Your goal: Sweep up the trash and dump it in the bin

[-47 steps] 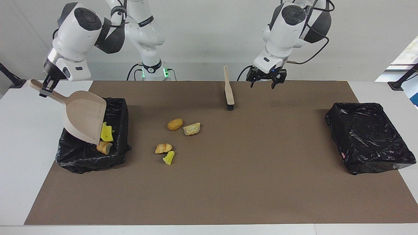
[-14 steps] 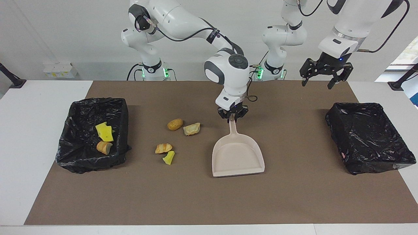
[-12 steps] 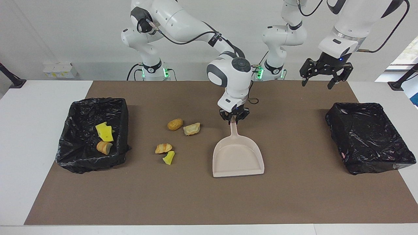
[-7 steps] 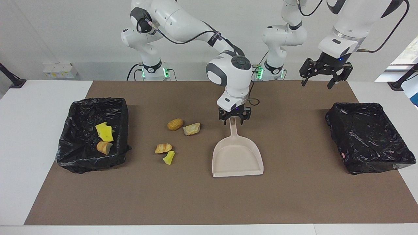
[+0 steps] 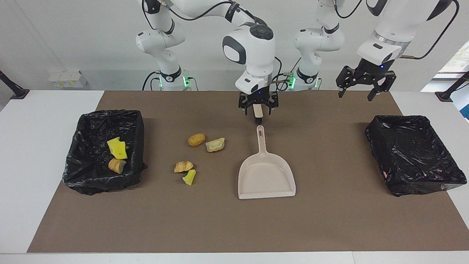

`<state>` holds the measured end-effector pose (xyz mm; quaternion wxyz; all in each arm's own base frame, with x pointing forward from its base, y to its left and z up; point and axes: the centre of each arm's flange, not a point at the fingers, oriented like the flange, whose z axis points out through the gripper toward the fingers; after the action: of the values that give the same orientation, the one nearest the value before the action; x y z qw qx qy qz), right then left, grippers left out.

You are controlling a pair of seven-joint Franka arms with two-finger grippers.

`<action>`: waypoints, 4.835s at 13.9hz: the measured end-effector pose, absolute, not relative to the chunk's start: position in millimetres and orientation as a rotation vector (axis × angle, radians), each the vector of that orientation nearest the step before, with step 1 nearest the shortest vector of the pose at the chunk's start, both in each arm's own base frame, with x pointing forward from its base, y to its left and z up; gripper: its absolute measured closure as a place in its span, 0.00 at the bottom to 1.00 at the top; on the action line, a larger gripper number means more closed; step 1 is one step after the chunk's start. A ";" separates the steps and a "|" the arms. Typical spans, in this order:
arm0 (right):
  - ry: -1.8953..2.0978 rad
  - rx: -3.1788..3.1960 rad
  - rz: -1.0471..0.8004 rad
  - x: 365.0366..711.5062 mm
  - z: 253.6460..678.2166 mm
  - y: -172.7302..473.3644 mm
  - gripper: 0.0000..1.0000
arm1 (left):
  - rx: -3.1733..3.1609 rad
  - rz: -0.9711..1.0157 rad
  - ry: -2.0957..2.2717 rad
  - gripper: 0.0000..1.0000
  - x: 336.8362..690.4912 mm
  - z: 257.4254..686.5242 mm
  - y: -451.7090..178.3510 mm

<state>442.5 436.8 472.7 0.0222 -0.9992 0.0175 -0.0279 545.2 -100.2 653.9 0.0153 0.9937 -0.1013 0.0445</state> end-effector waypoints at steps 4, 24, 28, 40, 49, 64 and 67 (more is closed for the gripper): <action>-0.015 -3.106 0.007 364.0 454.4 437.2 0.00 | 3.077 0.178 -0.354 0.00 568.3 628.0 -119.0; -0.093 -3.150 0.104 226.3 339.1 465.3 0.38 | 3.064 0.020 -0.391 0.00 527.0 380.8 -327.4; -0.107 -3.155 0.109 221.4 336.7 465.7 0.44 | 3.058 0.047 -0.366 0.00 527.3 371.5 -329.8; 0.048 -3.213 0.177 269.6 366.0 445.3 0.75 | 3.101 0.038 -0.409 0.67 520.4 348.6 -344.4; 0.128 -3.251 0.172 375.2 434.1 316.6 0.75 | 3.112 0.025 -0.906 0.68 538.7 381.7 -306.7; -0.313 -3.439 0.077 532.7 390.8 128.7 0.75 | 2.507 -0.160 -2.029 0.68 558.0 374.4 -249.5; -0.316 -3.415 0.075 543.3 369.5 126.5 0.75 | 2.466 -0.200 -2.067 0.68 545.2 368.5 -249.2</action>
<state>543.3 126.5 369.5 -0.1437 -0.9852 -0.0913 0.0216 545.2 -249.2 368.5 -0.0415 0.7643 -0.6406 -0.0619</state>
